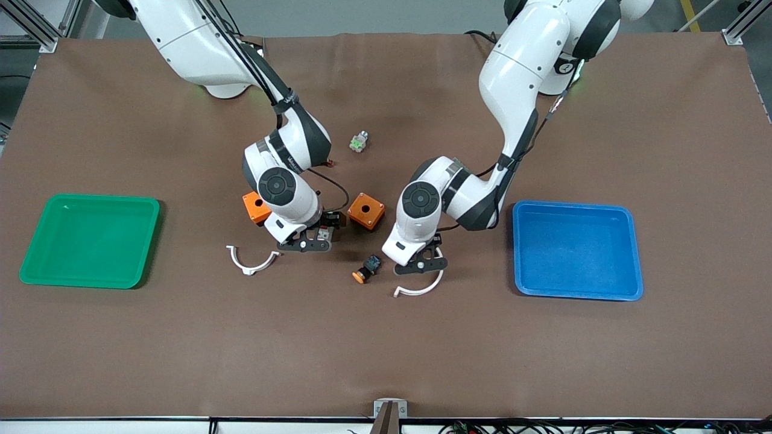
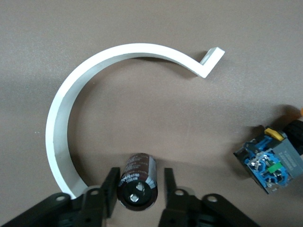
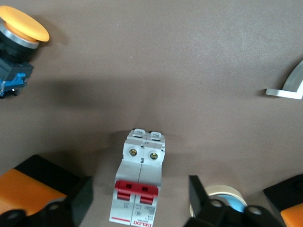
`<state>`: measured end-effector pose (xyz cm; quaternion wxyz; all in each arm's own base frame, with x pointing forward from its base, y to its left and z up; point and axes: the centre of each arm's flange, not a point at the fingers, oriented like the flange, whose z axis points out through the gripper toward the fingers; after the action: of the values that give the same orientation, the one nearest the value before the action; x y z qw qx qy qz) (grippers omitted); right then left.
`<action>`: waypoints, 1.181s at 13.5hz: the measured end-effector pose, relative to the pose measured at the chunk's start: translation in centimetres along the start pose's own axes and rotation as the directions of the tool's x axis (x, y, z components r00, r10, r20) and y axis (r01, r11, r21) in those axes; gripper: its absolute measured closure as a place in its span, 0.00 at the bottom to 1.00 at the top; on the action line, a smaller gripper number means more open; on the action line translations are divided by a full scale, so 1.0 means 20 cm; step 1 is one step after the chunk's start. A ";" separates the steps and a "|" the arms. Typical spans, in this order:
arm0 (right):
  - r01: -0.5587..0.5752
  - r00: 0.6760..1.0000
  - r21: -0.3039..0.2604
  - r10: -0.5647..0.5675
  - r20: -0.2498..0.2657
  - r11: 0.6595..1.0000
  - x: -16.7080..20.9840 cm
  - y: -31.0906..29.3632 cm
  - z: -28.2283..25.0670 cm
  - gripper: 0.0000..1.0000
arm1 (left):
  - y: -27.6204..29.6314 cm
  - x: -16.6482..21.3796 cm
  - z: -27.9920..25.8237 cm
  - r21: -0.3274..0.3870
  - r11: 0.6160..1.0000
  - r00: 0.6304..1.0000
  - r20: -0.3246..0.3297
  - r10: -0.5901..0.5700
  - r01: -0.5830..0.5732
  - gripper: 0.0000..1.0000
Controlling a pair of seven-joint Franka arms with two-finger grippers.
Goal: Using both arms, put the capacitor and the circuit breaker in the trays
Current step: 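Close the left gripper on the capacitor while the right gripper grips the breaker, then carry the capacitor to the blue tray and the breaker to the green tray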
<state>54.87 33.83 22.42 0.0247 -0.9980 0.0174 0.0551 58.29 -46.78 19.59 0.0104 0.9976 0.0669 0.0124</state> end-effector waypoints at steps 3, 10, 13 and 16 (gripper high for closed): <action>0.000 1.000 0.000 0.000 0.000 1.000 0.00 0.00 0.00 0.30 | 0.00 0.00 0.00 -0.001 1.000 1.000 -0.001 0.000 0.000 0.66; -0.002 1.000 0.001 0.002 0.000 1.000 0.00 0.00 0.00 0.60 | -0.21 0.31 -0.38 -0.056 0.994 0.993 -0.077 -0.093 0.089 0.66; -0.001 1.000 -0.004 0.001 0.008 1.000 0.00 0.00 -0.02 0.60 | -0.55 0.55 -0.63 -0.042 0.991 0.989 -0.078 -0.127 0.124 0.66; -0.006 1.000 -0.019 0.007 0.027 1.000 0.03 0.00 -0.16 0.60 | -0.93 0.72 -0.75 0.000 0.990 0.989 -0.040 -0.143 0.143 0.66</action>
<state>55.88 33.66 25.62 0.0155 -0.9973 0.0199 0.0691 69.75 -26.23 34.44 0.0087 0.9898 0.1384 0.0316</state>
